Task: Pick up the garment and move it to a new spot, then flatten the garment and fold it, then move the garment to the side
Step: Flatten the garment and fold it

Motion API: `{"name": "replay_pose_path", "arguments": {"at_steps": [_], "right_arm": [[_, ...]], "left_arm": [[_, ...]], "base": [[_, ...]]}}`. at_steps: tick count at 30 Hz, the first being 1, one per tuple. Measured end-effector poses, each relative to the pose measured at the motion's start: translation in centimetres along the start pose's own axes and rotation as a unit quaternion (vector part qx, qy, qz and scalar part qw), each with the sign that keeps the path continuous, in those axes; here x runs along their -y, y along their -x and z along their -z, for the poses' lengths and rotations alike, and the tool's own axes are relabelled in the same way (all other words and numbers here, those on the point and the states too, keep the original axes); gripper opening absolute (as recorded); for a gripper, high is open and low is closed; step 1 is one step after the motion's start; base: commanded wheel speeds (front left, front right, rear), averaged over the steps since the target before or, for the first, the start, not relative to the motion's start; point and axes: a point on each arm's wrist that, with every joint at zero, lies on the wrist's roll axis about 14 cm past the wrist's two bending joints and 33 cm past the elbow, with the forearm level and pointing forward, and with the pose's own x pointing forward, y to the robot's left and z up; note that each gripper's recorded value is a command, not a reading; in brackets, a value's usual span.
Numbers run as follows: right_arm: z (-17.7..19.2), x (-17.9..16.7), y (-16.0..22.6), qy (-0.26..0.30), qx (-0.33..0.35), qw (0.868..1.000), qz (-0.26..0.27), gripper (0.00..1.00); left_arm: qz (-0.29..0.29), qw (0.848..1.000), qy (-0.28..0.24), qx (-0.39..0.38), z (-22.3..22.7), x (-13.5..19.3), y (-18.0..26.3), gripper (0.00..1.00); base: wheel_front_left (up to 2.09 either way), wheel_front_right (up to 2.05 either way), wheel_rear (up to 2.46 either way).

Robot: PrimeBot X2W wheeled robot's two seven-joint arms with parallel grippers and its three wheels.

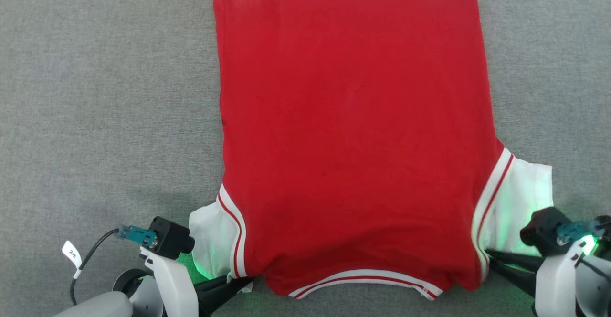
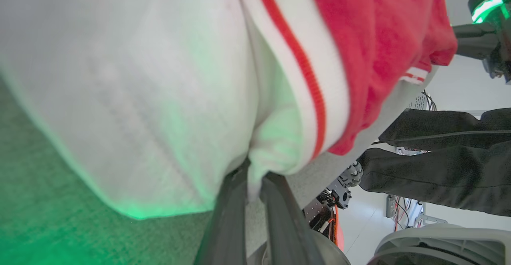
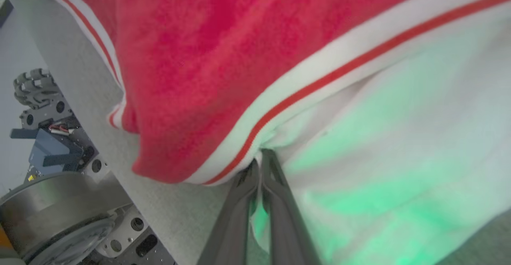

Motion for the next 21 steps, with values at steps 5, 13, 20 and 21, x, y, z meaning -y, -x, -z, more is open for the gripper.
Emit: {"name": "replay_pose_path", "arguments": {"at_steps": [5, 13, 20, 21], "right_arm": [[-2.3, 1.4, 1.5, 0.007, 0.051, 0.998, 0.025, 1.0], [-7.1, 4.4, 7.0, 0.042, 0.115, 0.989, 0.083, 1.0], [-14.0, 7.3, 10.2, 0.069, 0.178, 0.973, 0.127, 1.0], [-14.8, 7.6, 10.2, 0.063, 0.184, 0.973, 0.127, 1.0]], "left_arm": [[0.001, 1.0, -0.003, 0.003, -0.1, 0.0, 0.0, 0.0], [0.004, 1.0, 0.0, 0.016, 0.0, 0.4, 0.3, 0.0], [0.005, 1.0, -0.004, 0.022, -0.2, 0.8, 0.5, 0.0], [0.005, 1.0, -0.004, 0.023, -0.2, 0.8, 0.4, 0.0]], "base": [[0.0, 0.0, 0.0], [0.0, 0.0, 0.0], [0.0, 0.0, 0.0], [0.0, 0.0, 0.0]]}}
